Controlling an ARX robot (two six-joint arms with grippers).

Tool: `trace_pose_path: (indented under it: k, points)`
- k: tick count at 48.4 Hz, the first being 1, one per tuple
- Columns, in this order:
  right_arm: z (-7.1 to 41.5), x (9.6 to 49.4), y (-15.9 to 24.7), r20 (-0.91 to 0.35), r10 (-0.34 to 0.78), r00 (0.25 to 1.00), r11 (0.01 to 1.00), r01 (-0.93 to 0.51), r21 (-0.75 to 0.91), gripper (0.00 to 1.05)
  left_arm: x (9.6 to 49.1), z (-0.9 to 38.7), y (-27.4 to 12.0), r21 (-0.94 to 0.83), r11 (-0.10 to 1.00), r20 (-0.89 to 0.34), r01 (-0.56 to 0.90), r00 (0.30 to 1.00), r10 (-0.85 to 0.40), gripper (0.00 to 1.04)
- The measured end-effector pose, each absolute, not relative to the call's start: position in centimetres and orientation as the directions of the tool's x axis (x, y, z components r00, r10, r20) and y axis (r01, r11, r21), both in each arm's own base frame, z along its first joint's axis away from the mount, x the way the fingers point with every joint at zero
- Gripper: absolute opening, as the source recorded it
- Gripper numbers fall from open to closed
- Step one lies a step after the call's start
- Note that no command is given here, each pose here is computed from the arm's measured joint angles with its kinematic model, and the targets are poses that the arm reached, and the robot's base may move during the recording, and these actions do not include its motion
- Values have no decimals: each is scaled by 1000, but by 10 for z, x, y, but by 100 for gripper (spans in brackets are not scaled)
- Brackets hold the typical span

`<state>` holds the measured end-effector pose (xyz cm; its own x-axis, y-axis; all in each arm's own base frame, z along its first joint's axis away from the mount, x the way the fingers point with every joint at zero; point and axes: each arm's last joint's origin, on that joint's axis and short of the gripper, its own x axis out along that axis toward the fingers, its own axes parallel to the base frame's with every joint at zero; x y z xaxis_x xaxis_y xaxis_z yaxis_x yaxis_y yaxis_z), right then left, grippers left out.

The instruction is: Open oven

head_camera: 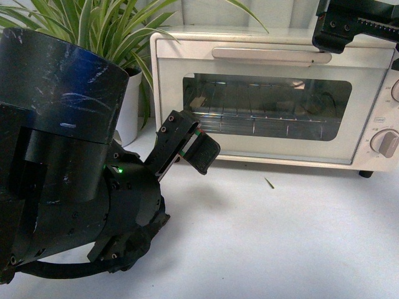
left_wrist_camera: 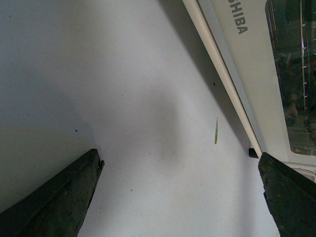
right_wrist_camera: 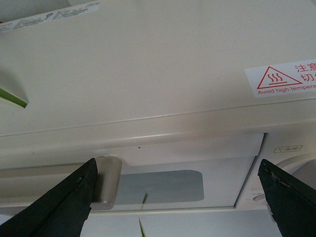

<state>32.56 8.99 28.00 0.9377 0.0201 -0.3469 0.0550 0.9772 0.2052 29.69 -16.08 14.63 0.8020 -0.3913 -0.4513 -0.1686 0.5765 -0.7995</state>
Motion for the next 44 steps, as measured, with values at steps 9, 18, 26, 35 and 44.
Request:
trace_pose_path:
  k: [9, 18, 26, 35, 44]
  points:
    - [279, 323, 90, -366, 41, 930, 982, 29, 184, 95, 297, 146, -161, -799, 577, -452, -169, 802, -391, 98]
    - [269, 308, 88, -347, 69, 935, 983, -5, 182, 95, 295, 146, -159, -799, 577, -453, -171, 802, -389, 98]
    - [257, 292, 84, -339, 100, 936, 980, -34, 195, 95, 291, 146, -153, -798, 576, -454, -178, 805, -380, 98]
    - [246, 274, 80, -347, 157, 925, 973, -84, 215, 95, 288, 146, -150, -797, 576, -456, -182, 806, -377, 98]
    - [236, 256, 74, -373, 198, 907, 968, -120, 222, 95, 288, 146, -150, -797, 576, -456, -181, 806, -377, 98]
